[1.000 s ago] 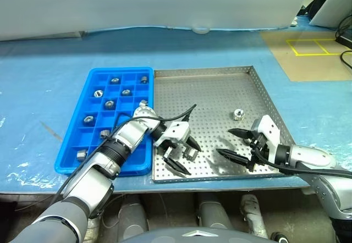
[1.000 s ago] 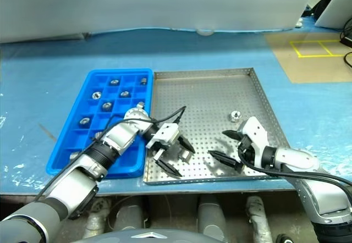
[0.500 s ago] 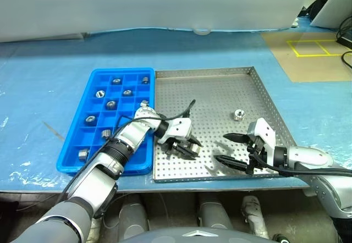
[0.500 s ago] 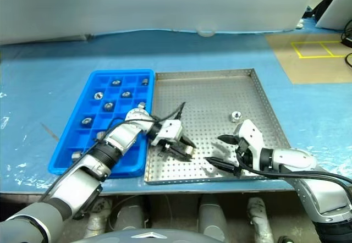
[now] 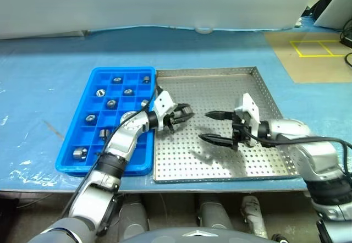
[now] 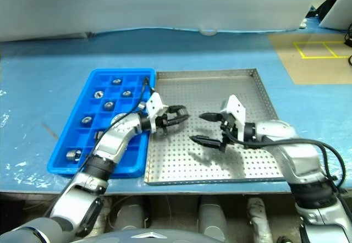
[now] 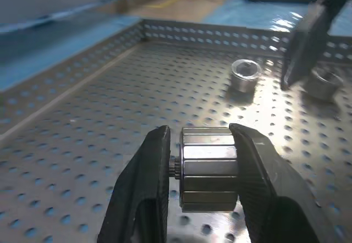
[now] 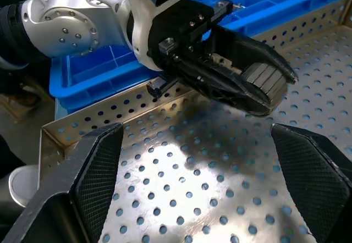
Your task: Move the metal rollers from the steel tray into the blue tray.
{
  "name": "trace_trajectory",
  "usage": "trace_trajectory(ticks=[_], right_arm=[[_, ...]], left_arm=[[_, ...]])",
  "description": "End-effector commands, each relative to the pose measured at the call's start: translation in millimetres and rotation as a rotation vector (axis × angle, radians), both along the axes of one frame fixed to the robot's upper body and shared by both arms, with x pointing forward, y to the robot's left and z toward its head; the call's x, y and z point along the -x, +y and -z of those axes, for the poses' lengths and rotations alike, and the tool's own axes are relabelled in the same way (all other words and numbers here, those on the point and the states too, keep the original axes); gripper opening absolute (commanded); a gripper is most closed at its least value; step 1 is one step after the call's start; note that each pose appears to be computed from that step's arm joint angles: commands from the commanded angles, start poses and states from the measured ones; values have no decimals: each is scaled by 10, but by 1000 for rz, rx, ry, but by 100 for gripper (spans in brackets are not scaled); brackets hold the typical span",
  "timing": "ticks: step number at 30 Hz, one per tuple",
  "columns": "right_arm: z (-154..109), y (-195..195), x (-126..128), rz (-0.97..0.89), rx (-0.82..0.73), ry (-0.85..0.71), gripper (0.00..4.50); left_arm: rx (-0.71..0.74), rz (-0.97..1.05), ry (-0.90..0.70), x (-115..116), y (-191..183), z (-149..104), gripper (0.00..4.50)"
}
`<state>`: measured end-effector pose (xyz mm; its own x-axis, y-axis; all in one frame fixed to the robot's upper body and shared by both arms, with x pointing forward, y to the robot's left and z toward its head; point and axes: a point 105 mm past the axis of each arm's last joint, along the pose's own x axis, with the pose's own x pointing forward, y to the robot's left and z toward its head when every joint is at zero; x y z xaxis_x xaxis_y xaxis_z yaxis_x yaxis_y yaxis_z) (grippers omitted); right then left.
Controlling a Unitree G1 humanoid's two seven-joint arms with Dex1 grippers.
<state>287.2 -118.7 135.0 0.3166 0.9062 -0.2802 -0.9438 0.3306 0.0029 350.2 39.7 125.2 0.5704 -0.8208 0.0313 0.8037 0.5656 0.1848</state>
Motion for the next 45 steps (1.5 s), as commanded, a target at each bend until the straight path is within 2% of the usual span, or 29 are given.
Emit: trace_trajectory(ticks=[1,6,15,22,31,32,37,41,45], right_arm=[[-25,92,-107,-70,3,-41,450],[-89,249,-288,-137,-25,-71,450],[-146,457,-416,-249,-45,-84,450],[-106,523,-426,-272,-48,-86,450],[-90,452,-422,-246,-42,-88,450],[-88,453,-416,-246,-42,-88,450],[-113,399,-430,-217,-44,-97,450],[-116,307,-439,-147,-44,-120,450],[-197,129,-482,7,-68,-180,450]], left_arm=[[92,-220,-73,7,385,-229,128],[168,-408,-96,182,697,-313,128],[138,-548,-27,421,903,-155,128],[68,-563,18,405,910,-10,128],[65,-579,58,376,933,60,128],[75,-578,70,375,930,69,202],[103,-484,94,333,787,18,357],[104,-315,69,282,563,-81,357],[106,-181,47,163,360,-180,357]])
